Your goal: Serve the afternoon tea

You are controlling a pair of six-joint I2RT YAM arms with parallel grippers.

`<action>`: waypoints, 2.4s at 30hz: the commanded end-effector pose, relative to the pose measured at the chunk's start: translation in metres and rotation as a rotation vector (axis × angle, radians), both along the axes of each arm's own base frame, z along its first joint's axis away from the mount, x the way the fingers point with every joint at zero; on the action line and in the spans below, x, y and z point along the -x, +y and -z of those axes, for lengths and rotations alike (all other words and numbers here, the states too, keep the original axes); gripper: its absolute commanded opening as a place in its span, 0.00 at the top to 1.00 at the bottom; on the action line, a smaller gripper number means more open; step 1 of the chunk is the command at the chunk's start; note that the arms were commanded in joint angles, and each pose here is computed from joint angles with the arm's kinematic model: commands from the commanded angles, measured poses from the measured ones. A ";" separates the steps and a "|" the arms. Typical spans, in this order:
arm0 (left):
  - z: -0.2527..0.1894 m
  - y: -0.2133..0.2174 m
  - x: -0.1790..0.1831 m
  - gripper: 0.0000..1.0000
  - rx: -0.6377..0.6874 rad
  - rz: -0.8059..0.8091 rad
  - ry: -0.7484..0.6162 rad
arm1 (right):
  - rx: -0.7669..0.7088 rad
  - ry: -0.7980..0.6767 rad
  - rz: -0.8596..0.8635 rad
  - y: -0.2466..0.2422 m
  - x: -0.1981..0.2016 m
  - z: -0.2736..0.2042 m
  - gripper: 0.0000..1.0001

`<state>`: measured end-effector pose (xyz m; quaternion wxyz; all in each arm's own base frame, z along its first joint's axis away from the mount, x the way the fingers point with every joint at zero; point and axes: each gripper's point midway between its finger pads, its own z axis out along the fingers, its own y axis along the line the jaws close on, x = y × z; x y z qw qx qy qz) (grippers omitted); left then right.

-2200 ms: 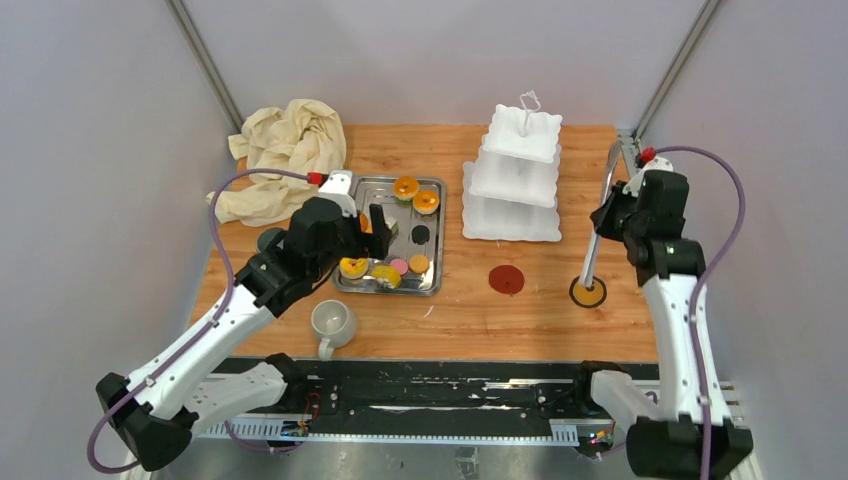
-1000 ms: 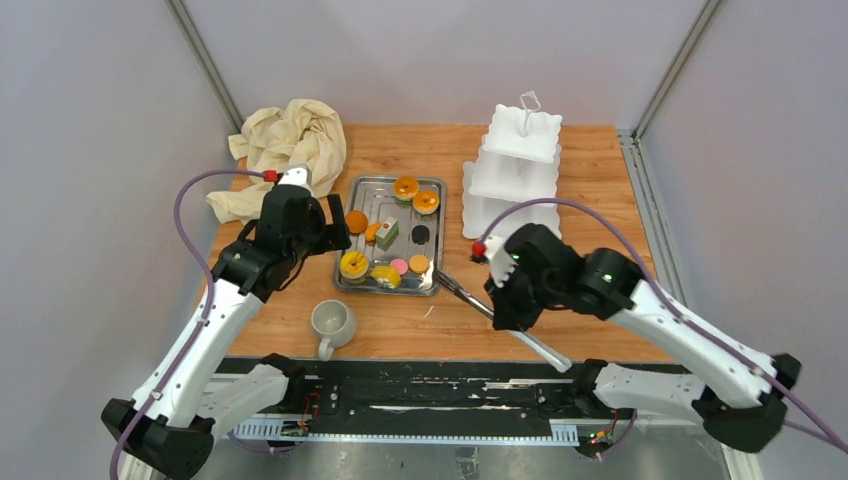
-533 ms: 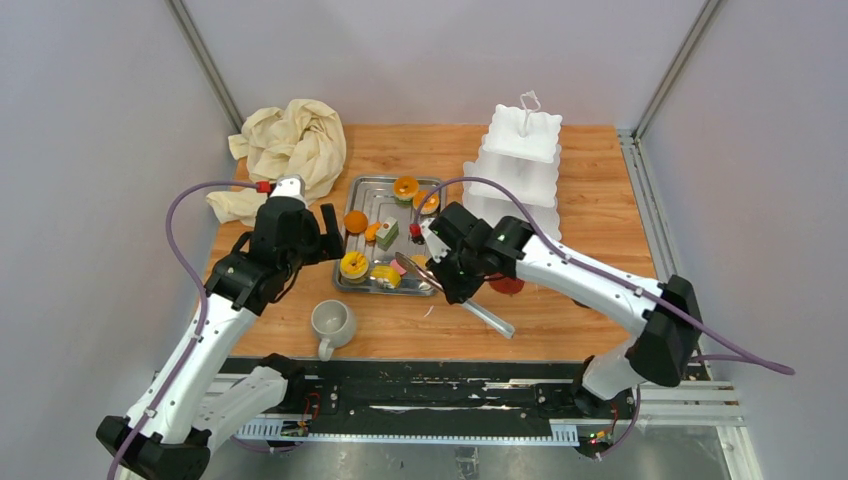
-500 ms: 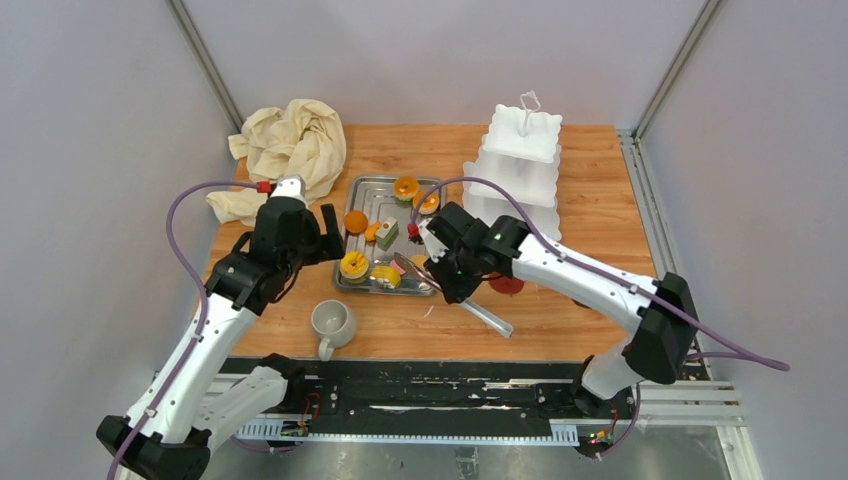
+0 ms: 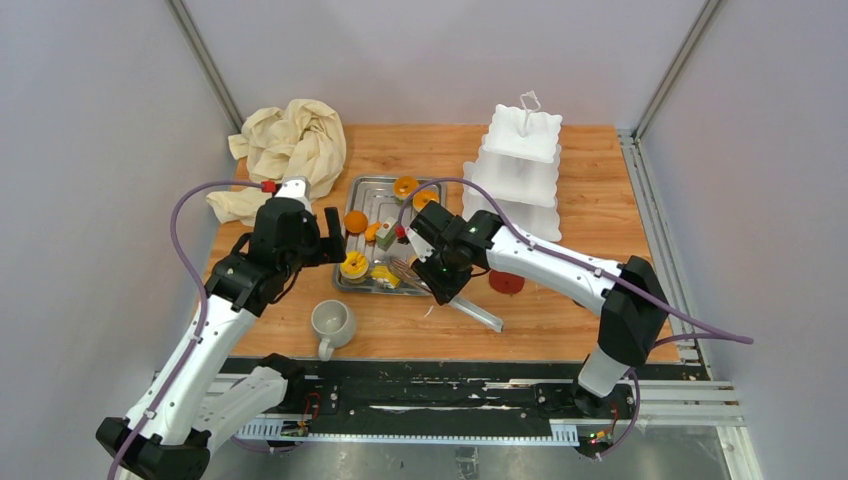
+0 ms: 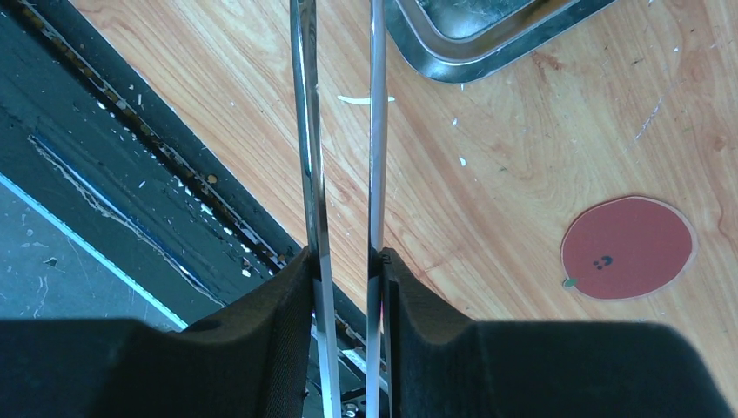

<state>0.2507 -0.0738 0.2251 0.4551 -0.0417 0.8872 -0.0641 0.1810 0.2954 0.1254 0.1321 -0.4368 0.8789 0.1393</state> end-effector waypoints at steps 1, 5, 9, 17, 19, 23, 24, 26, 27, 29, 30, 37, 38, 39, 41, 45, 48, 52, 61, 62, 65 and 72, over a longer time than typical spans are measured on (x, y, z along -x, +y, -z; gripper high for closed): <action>-0.002 -0.002 0.000 0.02 0.000 0.032 -0.021 | 0.010 0.004 -0.017 0.004 0.001 -0.005 0.69; 0.001 -0.003 0.000 0.02 -0.004 0.044 -0.011 | 0.019 0.005 -0.012 0.003 0.000 -0.003 0.65; 0.003 -0.005 0.000 0.02 -0.002 0.053 -0.011 | 0.024 0.007 -0.005 0.004 -0.001 -0.002 0.62; 0.004 -0.005 0.000 0.02 -0.014 0.062 -0.009 | 0.022 0.014 -0.001 0.009 -0.003 -0.001 0.60; 0.005 -0.004 0.000 0.02 -0.018 0.060 -0.007 | 0.022 0.016 0.000 0.009 -0.003 -0.001 0.59; 0.005 -0.003 0.001 0.02 -0.018 0.059 -0.009 | 0.016 0.032 -0.004 0.012 -0.001 0.000 0.57; 0.005 -0.003 0.001 0.02 -0.019 0.059 -0.008 | 0.016 0.038 -0.006 0.012 0.000 0.001 0.57; 0.005 -0.002 0.001 0.02 -0.022 0.059 -0.009 | 0.013 0.044 -0.009 0.014 0.001 0.002 0.57; 0.005 -0.002 0.002 0.02 -0.021 0.059 -0.010 | 0.014 0.045 -0.009 0.014 0.001 0.002 0.57; 0.004 -0.002 0.002 0.02 -0.022 0.058 -0.012 | 0.018 0.047 -0.009 0.014 0.000 0.004 0.56; 0.004 -0.002 0.002 0.02 -0.022 0.058 -0.012 | 0.016 0.046 -0.010 0.014 0.000 0.003 0.56; 0.004 -0.002 0.002 0.02 -0.024 0.061 -0.011 | 0.019 0.055 -0.015 0.020 -0.002 0.007 0.56; 0.004 -0.002 0.002 0.02 -0.023 0.061 -0.011 | 0.017 0.059 -0.016 0.021 -0.002 0.007 0.56; 0.004 -0.002 0.002 0.02 -0.025 0.062 -0.011 | 0.018 0.061 -0.018 0.022 -0.003 0.008 0.56; 0.004 -0.002 0.002 0.02 -0.026 0.063 -0.011 | 0.026 0.055 -0.015 0.022 -0.005 0.009 0.55; 0.002 -0.002 0.001 0.02 -0.026 0.063 -0.015 | 0.039 0.036 -0.004 0.021 -0.010 0.010 0.55; 0.002 -0.002 0.002 0.02 -0.027 0.063 -0.013 | 0.053 0.016 0.008 0.018 -0.013 0.009 0.55; 0.002 -0.003 0.002 0.02 -0.025 0.066 -0.012 | 0.050 0.001 0.015 0.016 -0.014 0.006 0.55; 0.004 -0.004 0.001 0.02 -0.019 0.068 -0.008 | 0.048 0.004 0.014 0.015 -0.013 0.004 0.54; 0.004 -0.004 0.001 0.02 -0.019 0.067 -0.007 | 0.050 0.007 0.013 0.015 -0.012 0.005 0.54; 0.005 -0.005 0.001 0.02 -0.018 0.069 -0.005 | 0.058 0.017 0.007 0.015 -0.011 0.009 0.54; 0.006 -0.004 0.001 0.02 -0.018 0.067 -0.002 | 0.068 0.033 -0.006 0.020 -0.012 0.018 0.54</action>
